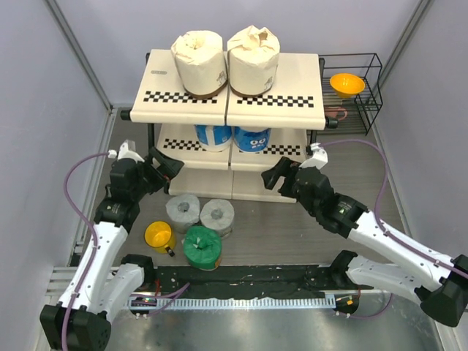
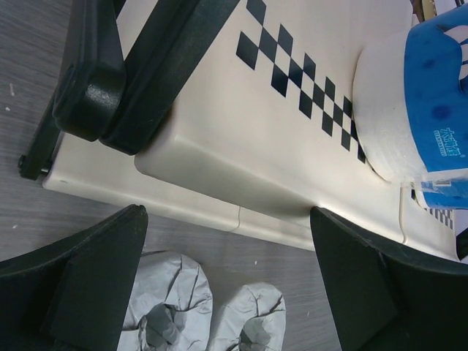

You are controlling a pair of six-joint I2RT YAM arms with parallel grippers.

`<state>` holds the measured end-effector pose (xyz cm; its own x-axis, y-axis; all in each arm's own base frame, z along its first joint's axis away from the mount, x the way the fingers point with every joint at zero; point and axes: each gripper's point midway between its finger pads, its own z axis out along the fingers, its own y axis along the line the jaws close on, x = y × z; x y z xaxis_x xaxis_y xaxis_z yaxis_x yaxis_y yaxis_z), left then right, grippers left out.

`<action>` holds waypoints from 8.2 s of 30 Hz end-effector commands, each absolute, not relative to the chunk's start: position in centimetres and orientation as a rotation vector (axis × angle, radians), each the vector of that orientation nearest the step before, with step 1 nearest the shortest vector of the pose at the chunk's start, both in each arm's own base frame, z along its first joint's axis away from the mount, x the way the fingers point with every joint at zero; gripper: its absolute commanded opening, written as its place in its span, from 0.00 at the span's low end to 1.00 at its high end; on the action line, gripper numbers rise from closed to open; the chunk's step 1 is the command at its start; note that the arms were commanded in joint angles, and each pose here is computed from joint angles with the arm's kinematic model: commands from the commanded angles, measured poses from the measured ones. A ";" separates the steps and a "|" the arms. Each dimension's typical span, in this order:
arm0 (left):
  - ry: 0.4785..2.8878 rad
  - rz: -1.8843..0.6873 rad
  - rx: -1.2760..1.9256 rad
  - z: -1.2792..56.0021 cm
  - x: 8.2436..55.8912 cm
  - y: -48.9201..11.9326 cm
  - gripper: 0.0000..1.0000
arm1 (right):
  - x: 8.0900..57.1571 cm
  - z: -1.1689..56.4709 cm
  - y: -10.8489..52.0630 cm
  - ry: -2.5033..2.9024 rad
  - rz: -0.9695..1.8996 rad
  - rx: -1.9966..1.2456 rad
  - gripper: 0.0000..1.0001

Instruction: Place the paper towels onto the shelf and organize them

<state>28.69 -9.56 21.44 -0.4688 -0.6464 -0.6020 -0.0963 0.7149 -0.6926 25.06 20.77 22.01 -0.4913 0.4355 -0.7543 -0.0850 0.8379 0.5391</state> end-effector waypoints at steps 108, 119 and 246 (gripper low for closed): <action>2.325 -0.491 -0.611 11.4 21.5 -8.7 0.58 | 20.8 12.3 36.5 2.237 0.746 0.112 0.80; 2.314 -0.579 -0.549 11.9 21.4 -10.0 0.60 | 20.2 12.2 34.8 2.244 0.741 0.141 0.80; 1.792 -0.953 -0.412 14.8 33.7 -18.6 0.33 | 30.8 17.2 23.5 1.513 0.593 0.646 0.40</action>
